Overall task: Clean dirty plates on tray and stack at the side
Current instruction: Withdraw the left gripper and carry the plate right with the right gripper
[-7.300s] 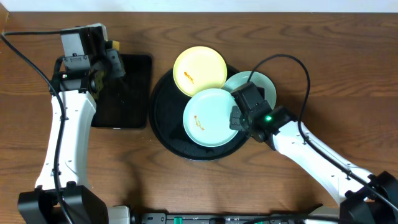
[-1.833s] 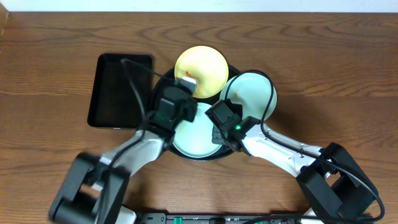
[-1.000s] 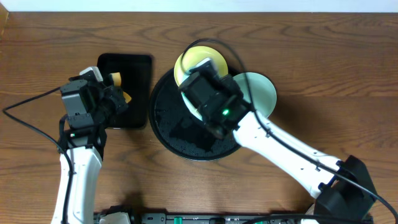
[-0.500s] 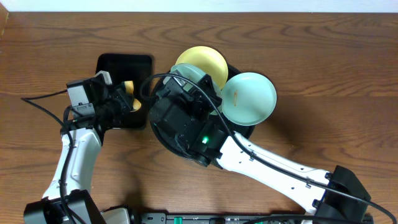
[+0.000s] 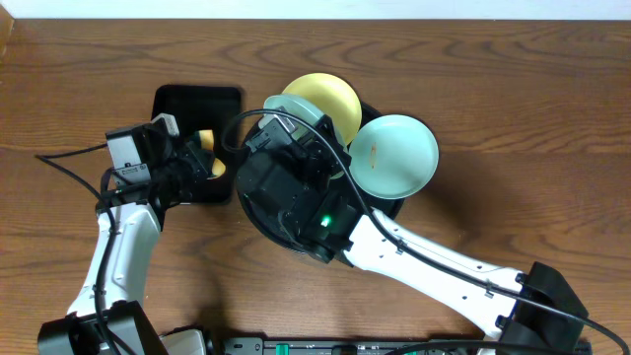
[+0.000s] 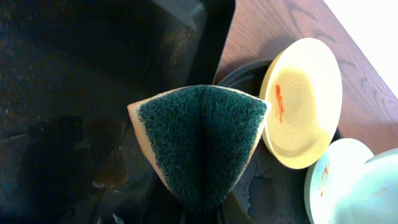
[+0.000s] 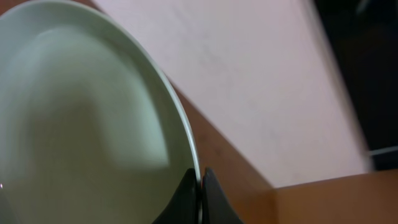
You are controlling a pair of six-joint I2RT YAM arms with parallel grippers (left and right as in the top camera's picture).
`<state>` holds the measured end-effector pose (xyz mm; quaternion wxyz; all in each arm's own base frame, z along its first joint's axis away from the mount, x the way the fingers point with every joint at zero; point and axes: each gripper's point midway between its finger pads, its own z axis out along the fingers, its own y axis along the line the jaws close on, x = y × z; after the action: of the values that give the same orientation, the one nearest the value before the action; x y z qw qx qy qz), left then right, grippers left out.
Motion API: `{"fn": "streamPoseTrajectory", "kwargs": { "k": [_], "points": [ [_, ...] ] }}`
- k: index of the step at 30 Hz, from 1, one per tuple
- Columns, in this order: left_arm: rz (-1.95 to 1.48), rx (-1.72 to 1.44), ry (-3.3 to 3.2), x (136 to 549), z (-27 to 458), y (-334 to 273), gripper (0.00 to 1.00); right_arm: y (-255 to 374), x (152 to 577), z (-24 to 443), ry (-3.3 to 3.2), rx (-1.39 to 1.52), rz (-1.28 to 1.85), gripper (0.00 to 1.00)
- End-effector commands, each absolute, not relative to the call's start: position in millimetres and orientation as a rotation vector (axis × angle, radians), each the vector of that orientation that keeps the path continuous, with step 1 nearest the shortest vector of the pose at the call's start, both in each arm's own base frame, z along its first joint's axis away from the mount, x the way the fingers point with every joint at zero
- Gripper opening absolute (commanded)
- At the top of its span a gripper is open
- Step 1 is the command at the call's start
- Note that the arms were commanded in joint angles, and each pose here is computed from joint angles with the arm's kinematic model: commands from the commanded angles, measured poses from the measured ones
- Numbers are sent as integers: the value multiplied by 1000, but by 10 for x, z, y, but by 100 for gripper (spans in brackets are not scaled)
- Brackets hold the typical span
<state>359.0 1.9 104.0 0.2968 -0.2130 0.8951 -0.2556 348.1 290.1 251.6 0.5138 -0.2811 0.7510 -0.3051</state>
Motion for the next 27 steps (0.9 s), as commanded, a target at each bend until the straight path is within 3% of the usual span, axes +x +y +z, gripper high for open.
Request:
{"fn": "streamPoseTrajectory", "kwargs": {
  "k": [1, 7, 10, 19, 23, 27],
  "points": [
    [-686, -551, 2343, 3670, 1187, 40, 8, 2861, 3518, 2525, 1943, -556, -424, 1],
    [-675, -513, 2284, 3773, 1303, 65, 8, 2424, 3650, 2508, 2276, -391, 319, 1],
    [-662, -476, 2225, 3863, 1433, 90, 8, 1815, 3811, 2601, 2336, -246, 539, 1],
    [-457, -471, 2295, 3920, 1991, 278, 7, -609, 3879, 2221, 2454, 395, 299, 1],
    [-300, -490, 2406, 3732, 2060, 377, 8, -1206, 3844, 2048, 2446, 576, 179, 1],
    [-151, -471, 2544, 3524, 1824, 455, 7, -1507, 3859, 1730, 2486, 679, 157, 1]
  ]
}}
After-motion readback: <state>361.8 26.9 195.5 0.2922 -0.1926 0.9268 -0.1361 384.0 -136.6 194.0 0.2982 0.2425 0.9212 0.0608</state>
